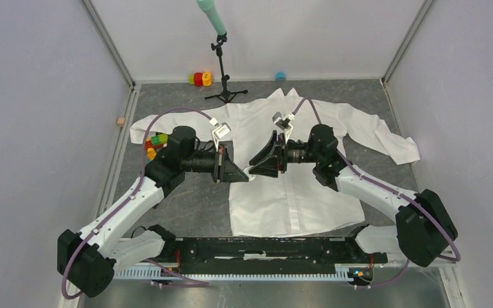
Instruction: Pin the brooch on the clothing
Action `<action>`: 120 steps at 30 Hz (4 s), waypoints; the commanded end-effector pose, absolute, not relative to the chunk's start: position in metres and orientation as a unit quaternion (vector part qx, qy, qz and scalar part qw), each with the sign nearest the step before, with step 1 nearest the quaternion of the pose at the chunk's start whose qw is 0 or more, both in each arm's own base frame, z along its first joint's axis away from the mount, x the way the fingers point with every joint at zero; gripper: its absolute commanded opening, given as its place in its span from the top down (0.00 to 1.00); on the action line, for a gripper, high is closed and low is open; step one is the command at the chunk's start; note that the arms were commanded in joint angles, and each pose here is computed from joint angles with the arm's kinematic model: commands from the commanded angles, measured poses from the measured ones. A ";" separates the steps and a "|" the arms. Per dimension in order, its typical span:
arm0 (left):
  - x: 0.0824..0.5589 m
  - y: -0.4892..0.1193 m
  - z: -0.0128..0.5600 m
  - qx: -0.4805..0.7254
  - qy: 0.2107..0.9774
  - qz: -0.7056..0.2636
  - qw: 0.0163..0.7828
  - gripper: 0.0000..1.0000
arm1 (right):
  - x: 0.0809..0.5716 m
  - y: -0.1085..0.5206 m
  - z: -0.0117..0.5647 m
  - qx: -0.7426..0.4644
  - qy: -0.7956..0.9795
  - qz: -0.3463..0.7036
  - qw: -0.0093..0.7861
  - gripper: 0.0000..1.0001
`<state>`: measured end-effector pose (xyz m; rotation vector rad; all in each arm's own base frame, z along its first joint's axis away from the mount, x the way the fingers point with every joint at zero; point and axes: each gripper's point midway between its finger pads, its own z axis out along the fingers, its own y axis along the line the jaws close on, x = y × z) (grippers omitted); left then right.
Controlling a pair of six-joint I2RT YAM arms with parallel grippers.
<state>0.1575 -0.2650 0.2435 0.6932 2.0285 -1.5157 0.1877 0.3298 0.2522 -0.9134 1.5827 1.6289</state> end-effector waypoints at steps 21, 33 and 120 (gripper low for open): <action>0.183 -0.298 0.325 0.307 0.629 -0.608 0.375 0.98 | 0.169 0.261 0.331 -0.329 0.550 0.555 0.530 0.02; 0.155 -0.317 0.313 0.351 0.617 -0.628 0.320 0.98 | 0.157 0.273 0.337 -0.332 0.498 0.610 0.520 0.19; 0.208 -0.302 0.262 0.285 0.752 -0.454 0.384 0.98 | 0.238 0.215 0.286 -0.183 0.687 0.342 0.615 0.09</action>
